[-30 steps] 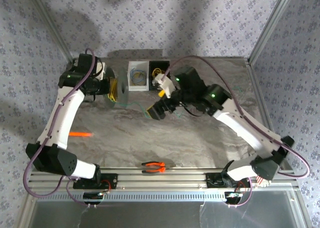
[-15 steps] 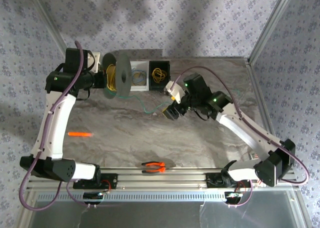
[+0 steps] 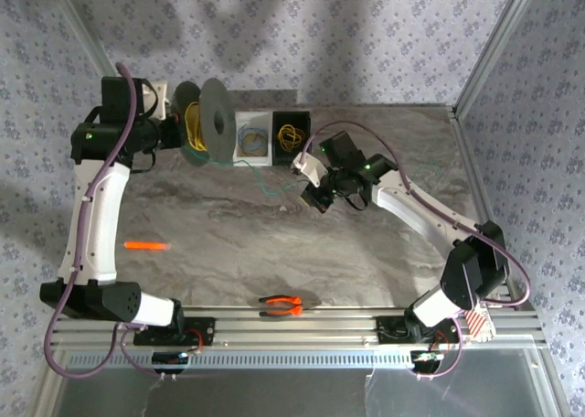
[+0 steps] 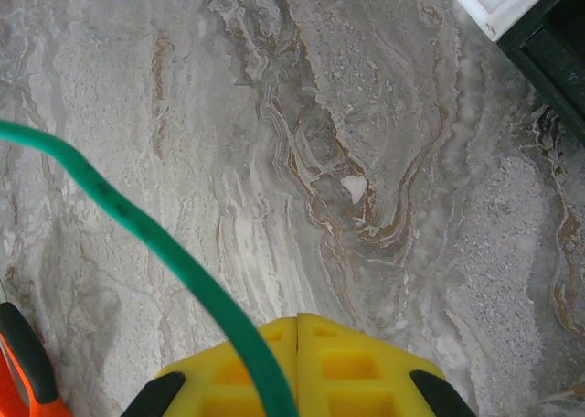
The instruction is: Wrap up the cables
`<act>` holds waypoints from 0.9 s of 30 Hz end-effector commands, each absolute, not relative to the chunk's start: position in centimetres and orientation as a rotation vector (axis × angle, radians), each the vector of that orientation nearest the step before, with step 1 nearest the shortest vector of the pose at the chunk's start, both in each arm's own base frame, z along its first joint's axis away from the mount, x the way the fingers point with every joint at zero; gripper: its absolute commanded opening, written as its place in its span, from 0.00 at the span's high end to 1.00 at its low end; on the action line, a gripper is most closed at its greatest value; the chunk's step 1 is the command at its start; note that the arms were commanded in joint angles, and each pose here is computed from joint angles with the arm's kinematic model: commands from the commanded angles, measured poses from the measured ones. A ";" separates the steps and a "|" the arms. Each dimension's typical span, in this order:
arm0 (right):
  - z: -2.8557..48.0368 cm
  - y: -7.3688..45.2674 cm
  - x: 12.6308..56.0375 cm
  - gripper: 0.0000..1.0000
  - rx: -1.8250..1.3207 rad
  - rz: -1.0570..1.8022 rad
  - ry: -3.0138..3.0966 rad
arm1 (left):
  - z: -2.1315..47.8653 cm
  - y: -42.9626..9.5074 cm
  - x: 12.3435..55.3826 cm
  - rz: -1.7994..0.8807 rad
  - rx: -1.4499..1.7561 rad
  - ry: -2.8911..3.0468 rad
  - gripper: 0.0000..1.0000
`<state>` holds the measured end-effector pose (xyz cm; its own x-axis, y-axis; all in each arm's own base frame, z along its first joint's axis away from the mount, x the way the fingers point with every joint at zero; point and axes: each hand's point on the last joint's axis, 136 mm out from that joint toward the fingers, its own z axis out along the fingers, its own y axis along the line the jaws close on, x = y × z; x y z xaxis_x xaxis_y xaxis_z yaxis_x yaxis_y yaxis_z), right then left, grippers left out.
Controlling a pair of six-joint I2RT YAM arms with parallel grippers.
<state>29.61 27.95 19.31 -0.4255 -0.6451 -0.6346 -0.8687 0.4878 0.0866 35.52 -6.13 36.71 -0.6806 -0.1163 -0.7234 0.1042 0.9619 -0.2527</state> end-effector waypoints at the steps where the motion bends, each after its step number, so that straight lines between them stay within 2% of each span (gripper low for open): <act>1: 18.6 27.4 30.8 1.00 -1.234 0.582 2.270 | 42.2 -6.1 36.7 -0.437 -0.023 2.084 1.00; 11: 14.9 27.0 34.2 1.00 -1.159 0.705 2.474 | 45.6 -5.2 35.8 -0.680 -0.067 1.936 1.00; 14: 13.9 27.1 34.7 1.00 -1.170 0.665 2.508 | 46.7 -5.1 35.5 -0.709 -0.072 1.889 1.00; 21: 11.1 24.1 39.0 1.00 -0.910 0.540 2.691 | 48.5 -7.6 32.7 -0.844 0.096 1.821 1.00; 27: 11.1 22.6 42.7 1.00 -0.769 0.529 2.707 | 45.4 -9.1 28.7 -0.854 0.262 1.905 1.00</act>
